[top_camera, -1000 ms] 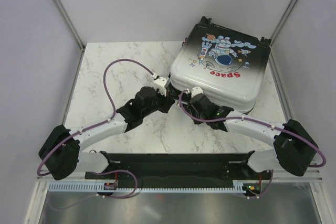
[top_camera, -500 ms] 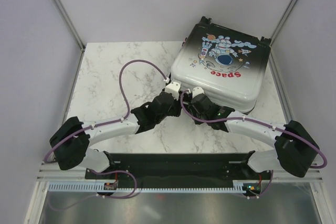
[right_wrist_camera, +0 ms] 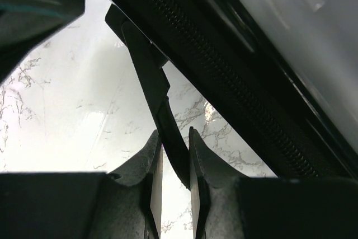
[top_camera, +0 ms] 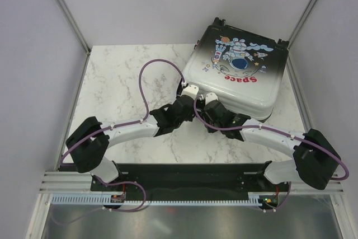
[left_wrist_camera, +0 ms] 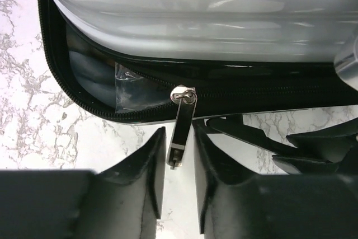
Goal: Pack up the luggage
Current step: Zip the luggage at the center of the board.
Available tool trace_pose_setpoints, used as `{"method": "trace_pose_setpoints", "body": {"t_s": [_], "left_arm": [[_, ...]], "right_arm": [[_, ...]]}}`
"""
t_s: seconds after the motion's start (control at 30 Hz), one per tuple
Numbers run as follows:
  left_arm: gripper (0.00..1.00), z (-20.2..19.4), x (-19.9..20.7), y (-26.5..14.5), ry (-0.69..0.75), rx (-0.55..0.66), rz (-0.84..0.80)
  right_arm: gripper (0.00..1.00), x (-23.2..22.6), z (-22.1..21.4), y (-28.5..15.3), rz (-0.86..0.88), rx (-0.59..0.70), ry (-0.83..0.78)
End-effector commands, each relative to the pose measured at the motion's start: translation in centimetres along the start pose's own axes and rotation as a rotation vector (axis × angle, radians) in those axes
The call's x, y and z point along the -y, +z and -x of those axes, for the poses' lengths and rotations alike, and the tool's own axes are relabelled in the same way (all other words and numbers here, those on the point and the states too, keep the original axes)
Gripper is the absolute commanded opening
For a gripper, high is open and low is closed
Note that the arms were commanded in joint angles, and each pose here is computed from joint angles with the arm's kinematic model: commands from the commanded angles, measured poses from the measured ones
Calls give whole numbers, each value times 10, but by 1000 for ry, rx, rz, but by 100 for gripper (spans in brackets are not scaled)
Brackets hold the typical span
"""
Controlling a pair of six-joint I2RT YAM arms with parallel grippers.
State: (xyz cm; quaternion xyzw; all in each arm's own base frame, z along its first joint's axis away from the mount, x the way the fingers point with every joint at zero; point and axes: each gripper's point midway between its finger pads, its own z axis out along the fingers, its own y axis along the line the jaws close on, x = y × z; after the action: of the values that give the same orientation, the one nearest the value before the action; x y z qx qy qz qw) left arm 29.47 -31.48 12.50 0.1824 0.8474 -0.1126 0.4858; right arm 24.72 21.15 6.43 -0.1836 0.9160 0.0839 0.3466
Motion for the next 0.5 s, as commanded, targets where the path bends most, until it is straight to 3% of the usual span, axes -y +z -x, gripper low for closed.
{"method": "trace_pose_setpoints", "body": {"t_s": [0.0,0.13,0.47], "left_arm": [[30,13,7,1,-27,14,4],[3,15,14,-2,-68,13,-32],[2,48,-8,-22,-192,99,-3]], "right_arm": [[0,59,-112,-18,-286,-382,238],[0,59,-114,-18,-290,-387,236],[0,60,-116,-17,-296,-400,234]]}}
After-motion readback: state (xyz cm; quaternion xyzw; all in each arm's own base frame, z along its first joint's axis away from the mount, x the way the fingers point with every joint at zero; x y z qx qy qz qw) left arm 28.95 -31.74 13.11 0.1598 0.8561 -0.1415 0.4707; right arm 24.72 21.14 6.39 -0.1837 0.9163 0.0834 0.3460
